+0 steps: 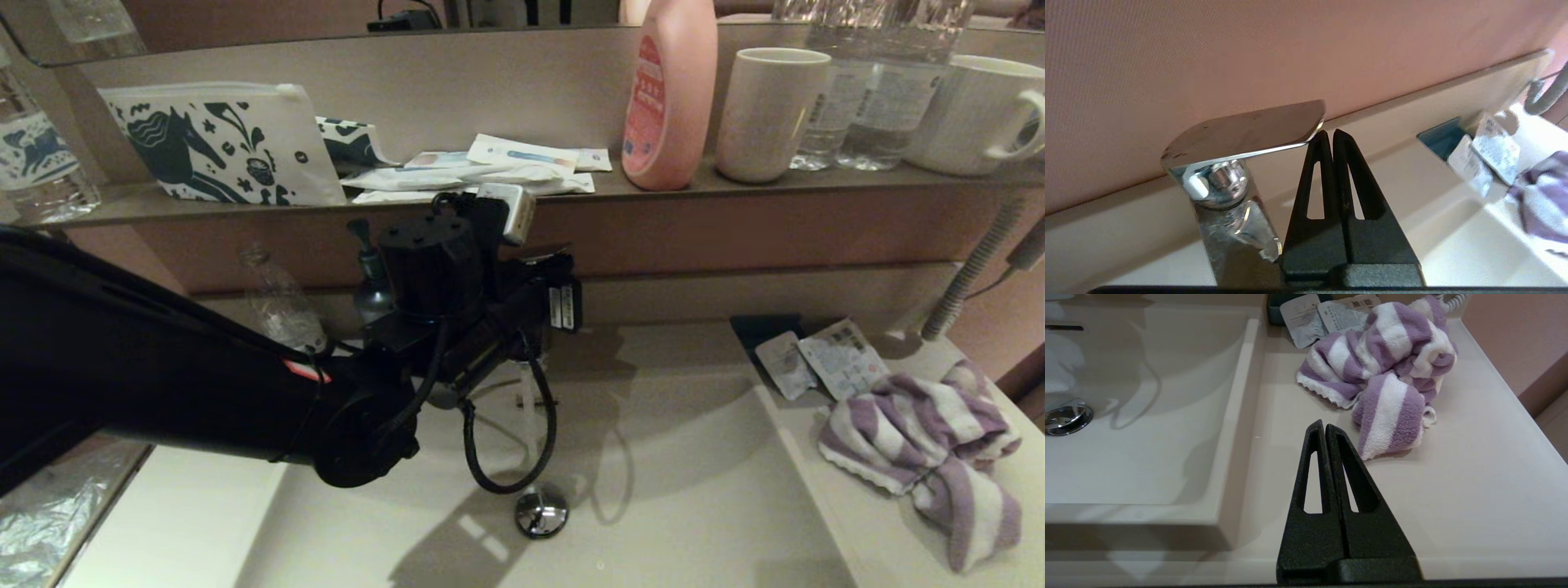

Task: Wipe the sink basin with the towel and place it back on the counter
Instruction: Turn on the faucet, then turn off the faucet

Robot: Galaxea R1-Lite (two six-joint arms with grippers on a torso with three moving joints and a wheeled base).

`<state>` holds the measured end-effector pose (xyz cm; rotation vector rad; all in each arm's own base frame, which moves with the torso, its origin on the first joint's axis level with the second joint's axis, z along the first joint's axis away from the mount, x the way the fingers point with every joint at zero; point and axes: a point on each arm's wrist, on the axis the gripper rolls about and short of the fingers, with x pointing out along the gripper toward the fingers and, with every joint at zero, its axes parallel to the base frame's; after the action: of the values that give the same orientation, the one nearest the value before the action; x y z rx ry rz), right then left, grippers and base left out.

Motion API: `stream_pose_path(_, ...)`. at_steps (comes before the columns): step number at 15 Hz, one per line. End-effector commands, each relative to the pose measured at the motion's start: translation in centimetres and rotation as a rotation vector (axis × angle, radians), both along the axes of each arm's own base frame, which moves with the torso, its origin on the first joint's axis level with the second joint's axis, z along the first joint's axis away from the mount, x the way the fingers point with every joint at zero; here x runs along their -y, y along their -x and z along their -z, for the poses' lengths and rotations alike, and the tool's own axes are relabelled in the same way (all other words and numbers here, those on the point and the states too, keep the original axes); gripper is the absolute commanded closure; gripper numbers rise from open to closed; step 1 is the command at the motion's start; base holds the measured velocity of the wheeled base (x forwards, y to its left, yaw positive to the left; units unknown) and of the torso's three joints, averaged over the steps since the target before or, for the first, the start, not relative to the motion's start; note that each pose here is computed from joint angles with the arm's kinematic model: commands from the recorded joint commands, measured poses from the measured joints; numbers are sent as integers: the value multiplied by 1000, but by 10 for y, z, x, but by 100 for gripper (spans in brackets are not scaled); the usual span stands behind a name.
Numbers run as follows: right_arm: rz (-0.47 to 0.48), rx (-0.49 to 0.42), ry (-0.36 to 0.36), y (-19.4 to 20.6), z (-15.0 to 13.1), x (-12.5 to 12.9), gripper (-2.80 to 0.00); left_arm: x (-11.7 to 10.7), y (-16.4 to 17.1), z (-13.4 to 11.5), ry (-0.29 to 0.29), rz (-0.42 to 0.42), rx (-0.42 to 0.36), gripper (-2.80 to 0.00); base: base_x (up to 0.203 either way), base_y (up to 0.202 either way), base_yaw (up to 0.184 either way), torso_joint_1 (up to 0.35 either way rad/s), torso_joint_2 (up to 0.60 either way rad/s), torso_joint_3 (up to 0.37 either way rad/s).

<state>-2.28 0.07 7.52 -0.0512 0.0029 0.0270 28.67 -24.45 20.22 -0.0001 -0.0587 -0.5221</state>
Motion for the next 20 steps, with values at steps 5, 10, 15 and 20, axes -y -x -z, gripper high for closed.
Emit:
stream_pose_path(5,-1,1,0,0,0,0,0,-10,21,2,-13,14,-16,0,0,0,0,0,0,0)
stream_pose_path(10,-1,1,1,0,0,0,0,-33,36,4,-32,11,-36,0,0,0,0,0,0,0)
stream_pose_path(15,-1,1,1,0,0,0,0,-37,18,-18,10,6,25,0,0,0,0,0,0,0)
stream_pose_path(20,-1,1,0,0,0,0,0,-32,-7,-22,4,27,27,0,0,0,0,0,0,0)
